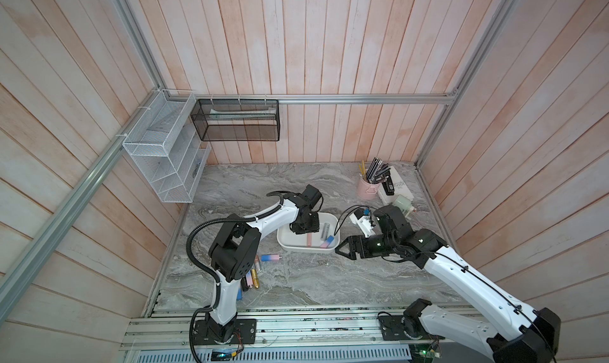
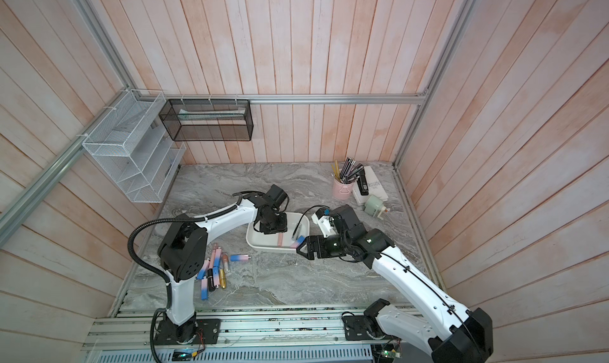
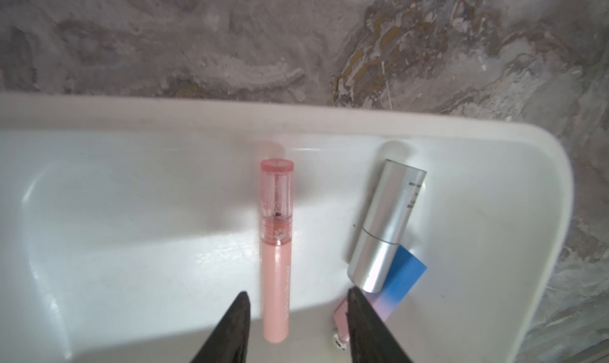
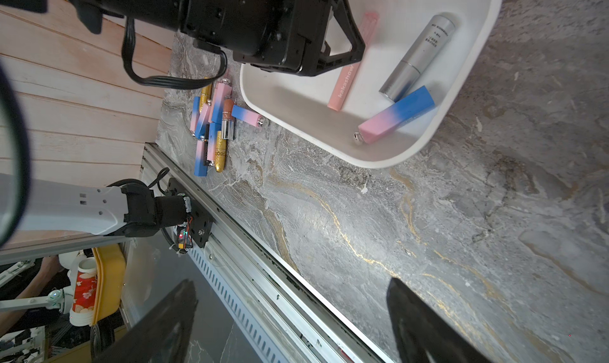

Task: Put the lipstick into the storage box
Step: Place the lipstick in the storage box, then pick up the lipstick at the center of the board.

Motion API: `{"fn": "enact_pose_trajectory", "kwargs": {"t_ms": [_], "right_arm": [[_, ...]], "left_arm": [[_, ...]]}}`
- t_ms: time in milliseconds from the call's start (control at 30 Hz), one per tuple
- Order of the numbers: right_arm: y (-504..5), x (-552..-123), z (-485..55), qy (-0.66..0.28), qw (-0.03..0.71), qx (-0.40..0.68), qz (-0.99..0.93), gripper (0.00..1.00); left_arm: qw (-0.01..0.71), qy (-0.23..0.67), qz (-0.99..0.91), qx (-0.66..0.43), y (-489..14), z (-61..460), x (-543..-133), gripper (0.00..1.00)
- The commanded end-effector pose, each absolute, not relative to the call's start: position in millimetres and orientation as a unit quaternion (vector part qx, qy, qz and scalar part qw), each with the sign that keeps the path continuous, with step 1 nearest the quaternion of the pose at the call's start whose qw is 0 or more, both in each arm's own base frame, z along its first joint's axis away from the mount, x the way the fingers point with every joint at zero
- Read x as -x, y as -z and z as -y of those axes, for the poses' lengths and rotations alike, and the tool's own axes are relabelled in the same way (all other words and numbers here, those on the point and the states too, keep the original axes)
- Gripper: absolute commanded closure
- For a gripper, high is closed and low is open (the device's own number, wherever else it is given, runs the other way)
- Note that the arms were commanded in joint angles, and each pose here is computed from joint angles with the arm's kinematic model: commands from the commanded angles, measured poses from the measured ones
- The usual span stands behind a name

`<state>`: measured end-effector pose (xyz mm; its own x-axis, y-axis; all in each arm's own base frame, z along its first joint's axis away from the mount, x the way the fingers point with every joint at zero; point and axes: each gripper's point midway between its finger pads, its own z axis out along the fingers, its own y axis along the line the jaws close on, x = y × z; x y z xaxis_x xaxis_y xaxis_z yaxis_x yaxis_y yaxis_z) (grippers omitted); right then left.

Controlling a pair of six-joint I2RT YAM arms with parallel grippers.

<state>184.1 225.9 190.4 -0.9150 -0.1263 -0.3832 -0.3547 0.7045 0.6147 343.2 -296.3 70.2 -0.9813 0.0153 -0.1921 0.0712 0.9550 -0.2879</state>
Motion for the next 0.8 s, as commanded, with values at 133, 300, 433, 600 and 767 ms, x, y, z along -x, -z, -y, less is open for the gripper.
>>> {"fn": "enact_pose_trajectory", "kwargs": {"t_ms": [133,300,433,600,767], "right_arm": [[-186.7,-189.3,-226.9,-0.358,0.159,0.128,-0.911,0.08],[-187.3,-191.8,-230.7,-0.363,0.158,0.131,-0.909,0.08],[-183.2,-193.4,-233.3,-0.364,0.155,0.133,-0.909,0.08],[-179.5,-191.3,-237.9,-0.368,0.148,0.145,-0.906,0.10],[-177.2,-190.1,-243.5,-0.369,0.140,0.161,-0.905,0.13]], "left_arm": [[0.180,0.188,-0.965,-0.024,-162.9,287.8,-340.7,0.00],[0.188,0.168,-0.968,0.019,-192.0,238.6,-295.8,0.00],[0.163,0.146,-0.974,0.060,-177.2,195.4,-247.0,0.03],[0.153,0.137,-0.976,0.074,-151.2,161.6,-205.6,0.08],[0.148,0.100,-0.981,0.077,-131.3,138.8,-190.3,0.08]]}}
